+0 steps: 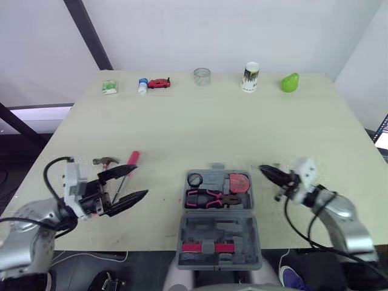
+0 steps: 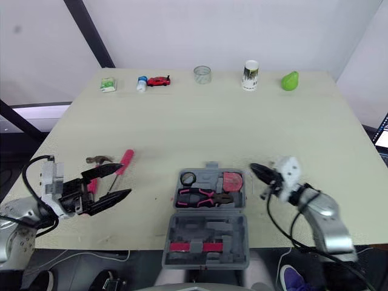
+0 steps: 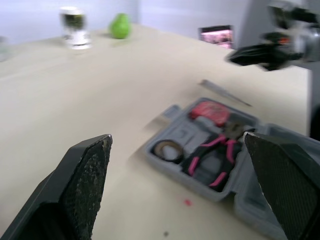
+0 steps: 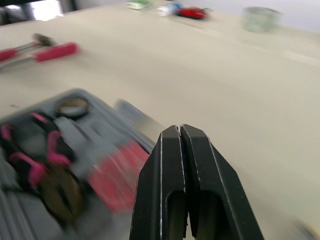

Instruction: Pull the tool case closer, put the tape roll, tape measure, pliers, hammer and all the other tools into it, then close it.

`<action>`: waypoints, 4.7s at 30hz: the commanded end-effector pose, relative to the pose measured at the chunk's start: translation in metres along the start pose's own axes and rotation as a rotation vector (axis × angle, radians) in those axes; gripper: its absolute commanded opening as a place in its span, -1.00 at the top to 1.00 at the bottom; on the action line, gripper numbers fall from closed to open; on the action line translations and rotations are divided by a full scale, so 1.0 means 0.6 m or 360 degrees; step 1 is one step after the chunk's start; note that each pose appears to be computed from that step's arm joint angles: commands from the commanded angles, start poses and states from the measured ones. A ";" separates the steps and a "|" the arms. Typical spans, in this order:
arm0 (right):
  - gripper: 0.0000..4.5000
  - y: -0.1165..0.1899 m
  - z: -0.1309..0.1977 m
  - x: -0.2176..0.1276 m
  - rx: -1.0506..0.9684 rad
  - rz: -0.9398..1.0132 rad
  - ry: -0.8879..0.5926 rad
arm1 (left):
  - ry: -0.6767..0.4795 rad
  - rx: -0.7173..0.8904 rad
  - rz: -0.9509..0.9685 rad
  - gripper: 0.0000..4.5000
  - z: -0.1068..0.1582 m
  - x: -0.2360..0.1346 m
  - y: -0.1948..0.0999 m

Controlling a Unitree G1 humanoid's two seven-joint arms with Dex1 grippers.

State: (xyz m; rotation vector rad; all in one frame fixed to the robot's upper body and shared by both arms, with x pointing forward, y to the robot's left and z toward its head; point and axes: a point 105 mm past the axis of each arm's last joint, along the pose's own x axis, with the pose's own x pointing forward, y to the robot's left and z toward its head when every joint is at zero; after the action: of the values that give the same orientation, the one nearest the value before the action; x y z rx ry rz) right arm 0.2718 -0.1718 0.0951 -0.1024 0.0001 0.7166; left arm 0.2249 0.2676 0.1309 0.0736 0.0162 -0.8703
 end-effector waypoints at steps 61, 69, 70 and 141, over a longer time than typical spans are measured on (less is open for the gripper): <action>0.98 0.083 -0.102 -0.027 -0.0283 0.0757 0.0595 | 0.0579 0.0213 -0.0668 1.00 -0.138 0.061 -0.037; 0.98 0.102 -0.109 0.000 -0.0295 0.0788 0.0579 | 0.0604 0.0191 -0.0722 1.00 -0.150 0.067 -0.038; 0.98 0.104 -0.110 0.003 -0.0299 0.0793 0.0581 | 0.0607 0.0193 -0.0726 1.00 -0.152 0.066 -0.038; 0.98 0.095 -0.094 0.080 -0.0354 0.0744 0.0422 | 0.0547 0.0085 -0.0603 1.00 -0.174 0.194 -0.033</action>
State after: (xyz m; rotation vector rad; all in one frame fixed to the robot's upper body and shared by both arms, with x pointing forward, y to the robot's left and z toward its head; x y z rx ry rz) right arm 0.2672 -0.1166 0.0151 -0.4129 0.3051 1.1424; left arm 0.2767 0.1773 0.0161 0.2724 0.3654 -1.2713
